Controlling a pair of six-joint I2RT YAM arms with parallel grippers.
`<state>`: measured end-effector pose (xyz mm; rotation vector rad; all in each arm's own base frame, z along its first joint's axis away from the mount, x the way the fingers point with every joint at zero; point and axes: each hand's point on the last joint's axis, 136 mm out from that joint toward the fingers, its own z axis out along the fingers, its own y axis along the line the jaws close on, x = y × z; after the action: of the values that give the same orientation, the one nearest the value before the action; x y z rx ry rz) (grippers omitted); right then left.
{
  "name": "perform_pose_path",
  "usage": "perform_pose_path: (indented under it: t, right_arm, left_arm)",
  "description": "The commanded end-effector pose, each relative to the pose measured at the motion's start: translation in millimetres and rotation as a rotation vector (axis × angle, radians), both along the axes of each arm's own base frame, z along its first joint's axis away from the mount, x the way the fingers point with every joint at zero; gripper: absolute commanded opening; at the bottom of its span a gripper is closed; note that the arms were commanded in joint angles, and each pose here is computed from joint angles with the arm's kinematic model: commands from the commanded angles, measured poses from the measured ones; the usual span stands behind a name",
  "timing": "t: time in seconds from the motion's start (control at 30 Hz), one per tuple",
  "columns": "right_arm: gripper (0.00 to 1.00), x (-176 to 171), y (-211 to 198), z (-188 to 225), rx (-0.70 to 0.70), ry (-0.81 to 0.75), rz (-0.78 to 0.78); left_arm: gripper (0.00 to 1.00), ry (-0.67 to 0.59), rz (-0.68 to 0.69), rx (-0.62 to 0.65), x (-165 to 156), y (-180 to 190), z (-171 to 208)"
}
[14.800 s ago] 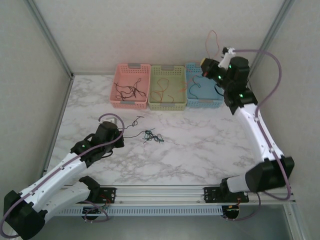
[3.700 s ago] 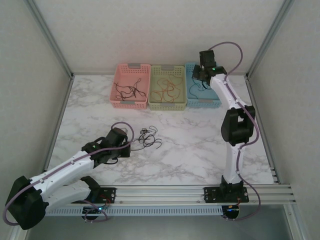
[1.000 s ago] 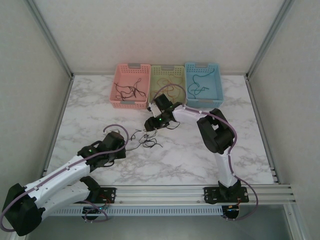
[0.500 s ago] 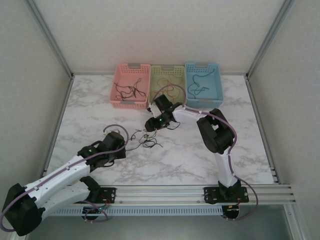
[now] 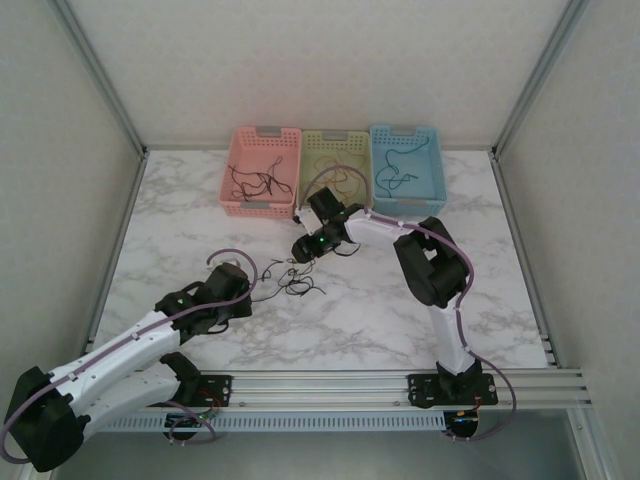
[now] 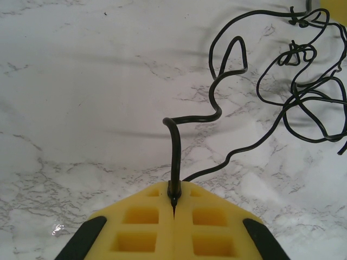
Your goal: Untangle the cables
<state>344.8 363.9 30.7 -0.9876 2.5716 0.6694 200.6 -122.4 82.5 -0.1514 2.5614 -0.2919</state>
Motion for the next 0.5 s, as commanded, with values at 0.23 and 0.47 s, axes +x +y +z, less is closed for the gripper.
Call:
perform_pose_path:
  t: [0.23,0.47]
  right_arm:
    - [0.52,-13.6,2.1,-19.8,-0.091,-0.013,0.055]
    - [0.55,-27.7,3.0,-18.6,-0.109,-0.036,0.090]
  left_arm:
    - [0.00,0.002,-0.014,0.009,-1.9,-0.2,-3.9]
    - [0.00,0.002,-0.014,0.010,-1.8,-0.3,-4.5]
